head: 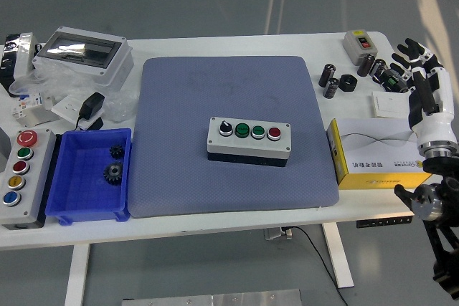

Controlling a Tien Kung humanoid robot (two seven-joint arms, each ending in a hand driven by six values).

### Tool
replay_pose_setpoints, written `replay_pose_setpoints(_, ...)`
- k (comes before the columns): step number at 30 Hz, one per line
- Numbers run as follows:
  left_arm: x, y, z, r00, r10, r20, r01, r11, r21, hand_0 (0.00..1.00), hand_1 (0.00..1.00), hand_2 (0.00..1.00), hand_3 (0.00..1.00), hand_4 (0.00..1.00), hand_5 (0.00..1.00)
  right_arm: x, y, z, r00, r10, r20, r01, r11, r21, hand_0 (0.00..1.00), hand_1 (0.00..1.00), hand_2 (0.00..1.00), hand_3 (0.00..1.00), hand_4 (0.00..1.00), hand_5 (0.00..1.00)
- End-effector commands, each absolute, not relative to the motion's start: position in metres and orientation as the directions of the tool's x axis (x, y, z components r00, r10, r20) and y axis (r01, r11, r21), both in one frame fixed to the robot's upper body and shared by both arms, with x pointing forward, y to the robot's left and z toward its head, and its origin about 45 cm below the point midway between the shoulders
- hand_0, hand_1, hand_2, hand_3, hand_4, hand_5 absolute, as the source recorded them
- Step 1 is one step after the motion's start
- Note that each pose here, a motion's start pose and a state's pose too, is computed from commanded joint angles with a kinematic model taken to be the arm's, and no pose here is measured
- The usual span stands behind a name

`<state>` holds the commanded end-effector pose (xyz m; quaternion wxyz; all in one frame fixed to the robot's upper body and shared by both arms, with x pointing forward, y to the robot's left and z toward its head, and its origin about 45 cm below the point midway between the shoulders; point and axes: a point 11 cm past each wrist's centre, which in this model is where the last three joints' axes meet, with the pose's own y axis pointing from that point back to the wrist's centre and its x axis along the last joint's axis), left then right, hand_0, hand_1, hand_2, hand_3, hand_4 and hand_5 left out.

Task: Pick up the button,place it on the desk,press the button,press the button

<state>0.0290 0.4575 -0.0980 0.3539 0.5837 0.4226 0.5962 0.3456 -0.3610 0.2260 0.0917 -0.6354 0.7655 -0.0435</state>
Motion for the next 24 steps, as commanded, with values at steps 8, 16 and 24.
replay_pose_setpoints(8, 0.0276, 0.4563, -0.0986, -0.068, 0.916, 0.395, 0.075, -0.390, 0.918, 0.626, 0.503, 0.530, 0.600, 0.610, 0.221, 0.3466, -0.3604, 0.2282, -0.171, -0.982, -0.084, -0.964, 0.185, -0.189, 0.770, 0.744, 0.759, 0.723, 0.810, 0.590)
replay_pose_setpoints(16, 0.0310, 0.4570, -0.0980, -0.066, 0.916, 0.395, 0.067, -0.391, 0.918, 0.626, 0.503, 0.530, 0.600, 0.611, 0.221, 0.3447, -0.3635, 0.2278, -0.178, -0.980, -0.086, -0.963, 0.191, -0.188, 0.771, 0.744, 0.760, 0.722, 0.810, 0.588)
replay_pose_setpoints(24, 0.0312, 0.4604, -0.0966, -0.061, 0.914, 0.401, 0.068, -0.397, 0.915, 0.626, 0.504, 0.530, 0.600, 0.611, 0.221, 0.3436, -0.3664, 0.2263, -0.184, -0.979, -0.086, -0.963, 0.197, -0.183, 0.771, 0.744, 0.760, 0.722, 0.810, 0.588)
